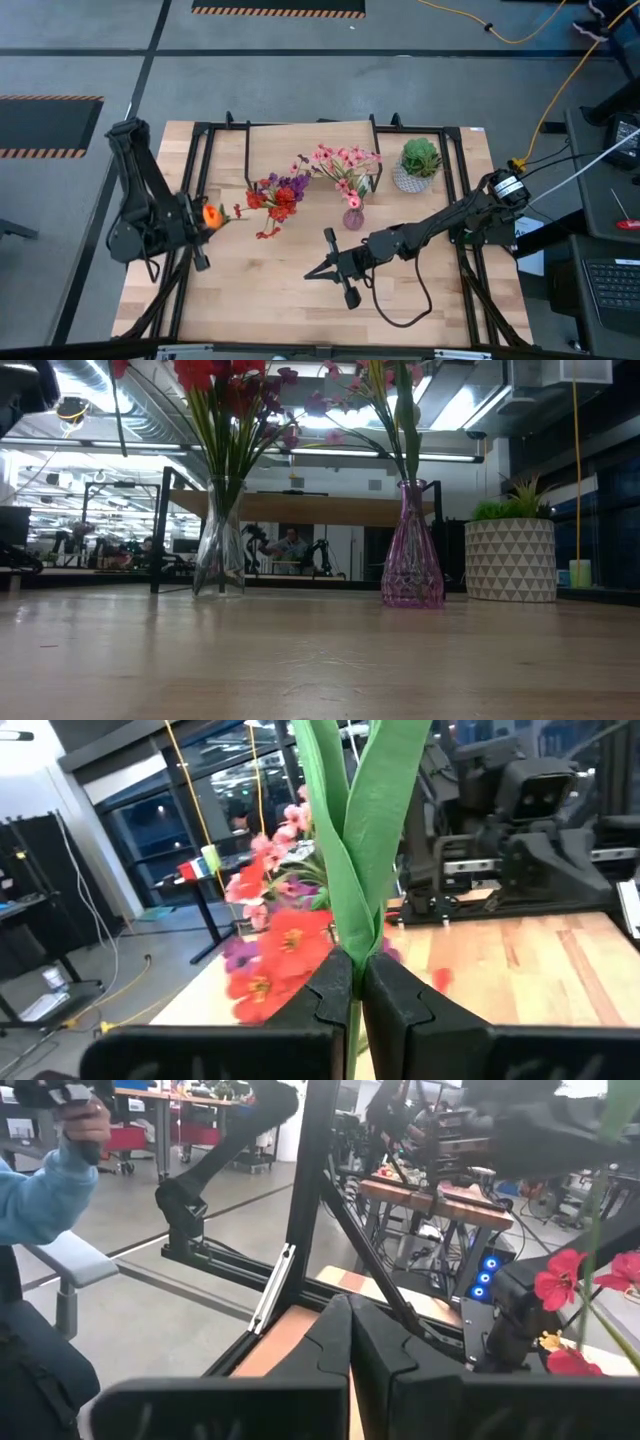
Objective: Pick and place flowers into a vace then onto a shelf
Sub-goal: Put the orange flower into the transparent vase, then put the pink vase on the shelf
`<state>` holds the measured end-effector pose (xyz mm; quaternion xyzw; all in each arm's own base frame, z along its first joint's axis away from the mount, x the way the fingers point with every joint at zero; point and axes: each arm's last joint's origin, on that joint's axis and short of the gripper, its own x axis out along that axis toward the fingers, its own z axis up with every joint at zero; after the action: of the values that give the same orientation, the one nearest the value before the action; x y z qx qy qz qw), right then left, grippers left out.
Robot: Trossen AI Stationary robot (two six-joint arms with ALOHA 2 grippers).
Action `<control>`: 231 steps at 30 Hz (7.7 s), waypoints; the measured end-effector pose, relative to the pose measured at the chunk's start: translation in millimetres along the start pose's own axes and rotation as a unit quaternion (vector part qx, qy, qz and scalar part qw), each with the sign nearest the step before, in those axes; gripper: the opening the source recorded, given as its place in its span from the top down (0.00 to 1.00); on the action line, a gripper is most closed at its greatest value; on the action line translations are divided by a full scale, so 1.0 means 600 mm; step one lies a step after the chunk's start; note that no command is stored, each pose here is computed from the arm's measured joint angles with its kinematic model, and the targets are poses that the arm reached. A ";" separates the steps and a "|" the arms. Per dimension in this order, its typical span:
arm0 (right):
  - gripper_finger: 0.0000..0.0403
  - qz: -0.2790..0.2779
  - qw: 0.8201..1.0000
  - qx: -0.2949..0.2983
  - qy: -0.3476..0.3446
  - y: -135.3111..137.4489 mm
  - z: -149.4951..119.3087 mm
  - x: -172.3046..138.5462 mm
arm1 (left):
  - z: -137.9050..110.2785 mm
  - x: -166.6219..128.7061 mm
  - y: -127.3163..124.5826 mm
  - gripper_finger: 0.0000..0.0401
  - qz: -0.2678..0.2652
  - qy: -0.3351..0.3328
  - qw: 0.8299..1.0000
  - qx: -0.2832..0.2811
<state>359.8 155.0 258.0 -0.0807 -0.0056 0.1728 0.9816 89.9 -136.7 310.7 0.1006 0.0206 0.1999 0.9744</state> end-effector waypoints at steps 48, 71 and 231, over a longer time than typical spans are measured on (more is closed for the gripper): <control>1.00 -0.015 1.000 -0.010 0.003 -0.023 -0.004 0.001 | 0.013 0.027 0.186 0.98 -0.119 -0.094 0.988 -0.037; 1.00 -0.017 1.000 -0.007 -0.011 -0.023 0.000 0.001 | -0.054 0.069 0.164 0.98 -0.124 -0.134 0.980 -0.085; 1.00 -0.163 0.940 0.213 0.212 -0.033 -0.065 -0.299 | -0.168 0.125 0.091 1.00 -0.240 0.237 0.938 -0.083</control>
<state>199.3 69.5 225.6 0.0973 0.2263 -0.0140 0.9691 129.8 -38.9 223.1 -0.0390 0.2576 -0.0204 0.9653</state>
